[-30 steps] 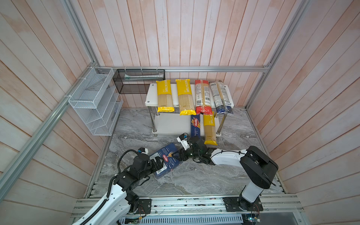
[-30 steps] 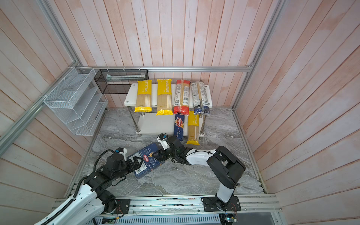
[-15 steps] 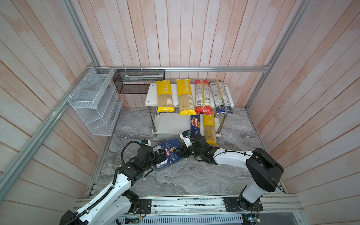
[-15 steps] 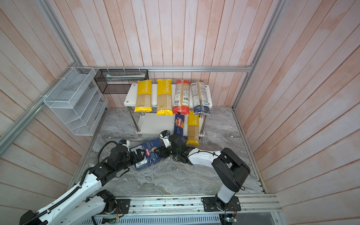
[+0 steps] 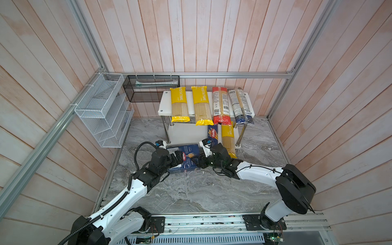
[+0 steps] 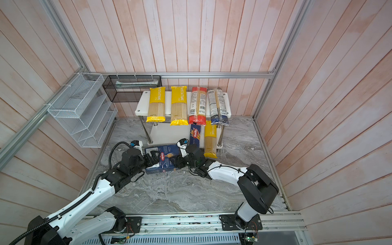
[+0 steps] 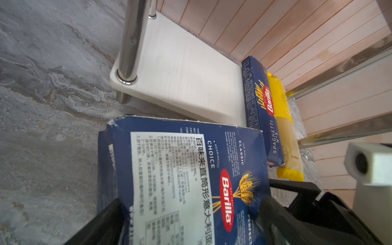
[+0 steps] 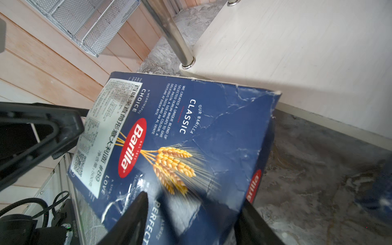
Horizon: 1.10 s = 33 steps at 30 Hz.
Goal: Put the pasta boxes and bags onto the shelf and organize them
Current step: 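Carry the box with both grippers onto the lower shelf tier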
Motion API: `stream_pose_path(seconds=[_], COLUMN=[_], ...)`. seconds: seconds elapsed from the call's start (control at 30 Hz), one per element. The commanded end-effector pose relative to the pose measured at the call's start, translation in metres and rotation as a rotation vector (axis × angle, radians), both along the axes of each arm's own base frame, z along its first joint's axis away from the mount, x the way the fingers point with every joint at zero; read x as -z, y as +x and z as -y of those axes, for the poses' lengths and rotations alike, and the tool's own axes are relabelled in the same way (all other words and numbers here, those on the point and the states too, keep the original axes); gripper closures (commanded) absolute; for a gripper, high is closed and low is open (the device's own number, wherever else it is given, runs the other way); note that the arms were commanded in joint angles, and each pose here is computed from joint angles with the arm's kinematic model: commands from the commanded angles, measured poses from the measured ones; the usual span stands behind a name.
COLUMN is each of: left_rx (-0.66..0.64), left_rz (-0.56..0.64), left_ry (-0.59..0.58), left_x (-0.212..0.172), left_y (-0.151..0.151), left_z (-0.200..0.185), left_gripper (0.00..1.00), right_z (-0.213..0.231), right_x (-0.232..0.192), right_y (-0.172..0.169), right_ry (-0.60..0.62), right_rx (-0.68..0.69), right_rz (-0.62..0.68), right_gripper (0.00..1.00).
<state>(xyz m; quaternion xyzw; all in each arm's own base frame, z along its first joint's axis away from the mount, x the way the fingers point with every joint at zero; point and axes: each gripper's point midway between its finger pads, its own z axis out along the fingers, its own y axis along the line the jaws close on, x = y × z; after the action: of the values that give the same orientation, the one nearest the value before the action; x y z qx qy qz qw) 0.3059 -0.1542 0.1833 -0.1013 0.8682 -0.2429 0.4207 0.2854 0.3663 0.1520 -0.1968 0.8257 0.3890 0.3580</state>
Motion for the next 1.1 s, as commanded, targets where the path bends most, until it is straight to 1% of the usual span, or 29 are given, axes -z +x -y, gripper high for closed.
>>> stream_pose_path(seconds=[0.0, 0.23, 0.47, 0.67, 0.83, 1.07], left_rx=[0.188, 0.205, 0.208, 0.220, 0.217, 0.231], left_rz=[0.238, 0.269, 0.273, 0.257, 0.246, 0.227], left_ry=[-0.186, -0.158, -0.151, -0.156, -0.151, -0.107], left_x=[-0.085, -0.096, -0.095, -0.091, -0.087, -0.084], left_y=[0.013, 0.026, 0.034, 0.044, 0.053, 0.070], left_z=[0.052, 0.059, 0.056, 0.056, 0.055, 0.058], left_gripper=[0.00, 0.00, 0.00, 0.00, 0.00, 0.00], right_z=[-0.038, -0.037, -0.029, -0.025, -0.023, -0.015], right_x=[-0.078, -0.089, -0.102, -0.115, -0.119, -0.121], right_y=[-0.024, -0.016, -0.004, 0.007, 0.015, 0.032], right_ry=[0.219, 0.234, 0.251, 0.270, 0.261, 0.266], right_rx=[-0.180, -0.153, -0.098, -0.070, -0.057, -0.029], right_rz=[0.131, 0.154, 0.192, 0.211, 0.216, 0.207], right_gripper=[0.40, 0.39, 0.40, 0.40, 0.40, 0.40])
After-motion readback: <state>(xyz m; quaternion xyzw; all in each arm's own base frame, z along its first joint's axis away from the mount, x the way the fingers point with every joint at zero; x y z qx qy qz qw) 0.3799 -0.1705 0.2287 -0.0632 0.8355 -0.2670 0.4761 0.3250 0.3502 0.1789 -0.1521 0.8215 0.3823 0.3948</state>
